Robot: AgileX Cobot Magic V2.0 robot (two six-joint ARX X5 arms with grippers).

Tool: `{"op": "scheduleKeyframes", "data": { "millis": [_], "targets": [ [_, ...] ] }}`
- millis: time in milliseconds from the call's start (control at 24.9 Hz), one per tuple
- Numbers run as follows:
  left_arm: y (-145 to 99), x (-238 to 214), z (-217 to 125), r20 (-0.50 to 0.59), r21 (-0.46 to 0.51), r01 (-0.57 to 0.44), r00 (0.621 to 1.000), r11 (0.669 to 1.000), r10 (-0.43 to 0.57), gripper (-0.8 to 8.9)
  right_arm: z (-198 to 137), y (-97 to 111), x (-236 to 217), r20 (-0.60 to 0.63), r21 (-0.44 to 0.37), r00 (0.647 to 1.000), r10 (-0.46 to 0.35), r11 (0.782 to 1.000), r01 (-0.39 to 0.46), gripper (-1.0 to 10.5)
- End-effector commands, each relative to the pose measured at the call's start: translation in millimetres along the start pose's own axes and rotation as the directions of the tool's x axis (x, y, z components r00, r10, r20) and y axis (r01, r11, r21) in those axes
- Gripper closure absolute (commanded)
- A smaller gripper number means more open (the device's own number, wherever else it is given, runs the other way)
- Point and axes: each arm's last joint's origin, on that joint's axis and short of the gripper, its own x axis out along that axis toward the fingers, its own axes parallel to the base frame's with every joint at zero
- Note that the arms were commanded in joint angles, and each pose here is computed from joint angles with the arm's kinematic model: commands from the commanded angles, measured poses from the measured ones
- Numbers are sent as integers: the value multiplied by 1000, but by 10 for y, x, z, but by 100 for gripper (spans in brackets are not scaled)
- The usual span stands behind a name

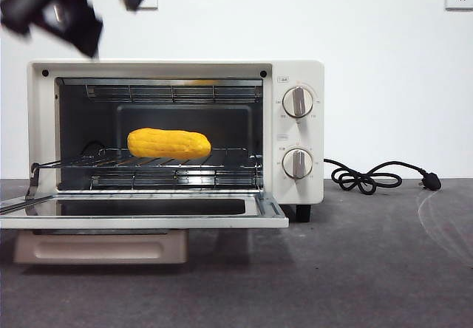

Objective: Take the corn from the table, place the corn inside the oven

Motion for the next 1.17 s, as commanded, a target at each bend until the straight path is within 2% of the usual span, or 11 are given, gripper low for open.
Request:
{"op": "scheduleKeyframes", "data": {
  "millis": [40, 322, 402, 523, 644, 724, 885, 1046, 1167],
  "targets": [
    [-81, 145, 24, -36, 59, -47, 998, 997, 49, 819, -7, -160, -271, 18, 123, 1000, 20, 992, -22, 582],
    [-371, 597, 29, -165, 182, -41, 984, 982, 71, 821, -240, -626, -770, 1, 231, 998, 64, 971, -62, 888],
    [-462, 733, 15, -204, 220, -20, 977, 975, 66, 822, -324, -747, -860, -10, 254, 998, 69, 965, -64, 925],
    [-615, 936, -36, -278, 262, 86, 961, 961, -10, 822, -453, -934, -1002, -4, 292, 994, 107, 951, -101, 957],
    [-764, 1146, -129, -331, 274, 233, 934, 933, -136, 822, -556, -1115, -1138, 47, 324, 983, 176, 928, -181, 957],
    [-801, 1282, -221, -351, 265, 294, 916, 918, -192, 822, -626, -1254, -1214, 95, 357, 971, 218, 903, -238, 957],
    [-714, 1514, -459, -410, 170, 349, 876, 922, -256, 822, -768, -1499, -1307, 191, 407, 934, 301, 842, -354, 957],
    [-439, 1683, -740, -431, -28, 412, 817, 911, -383, 822, -930, -1731, -1334, 287, 439, 879, 380, 764, -473, 957],
    [-166, 1749, -936, -403, -188, 415, 794, 890, -455, 822, -1035, -1857, -1296, 322, 462, 852, 412, 717, -521, 957]
  ]
}}
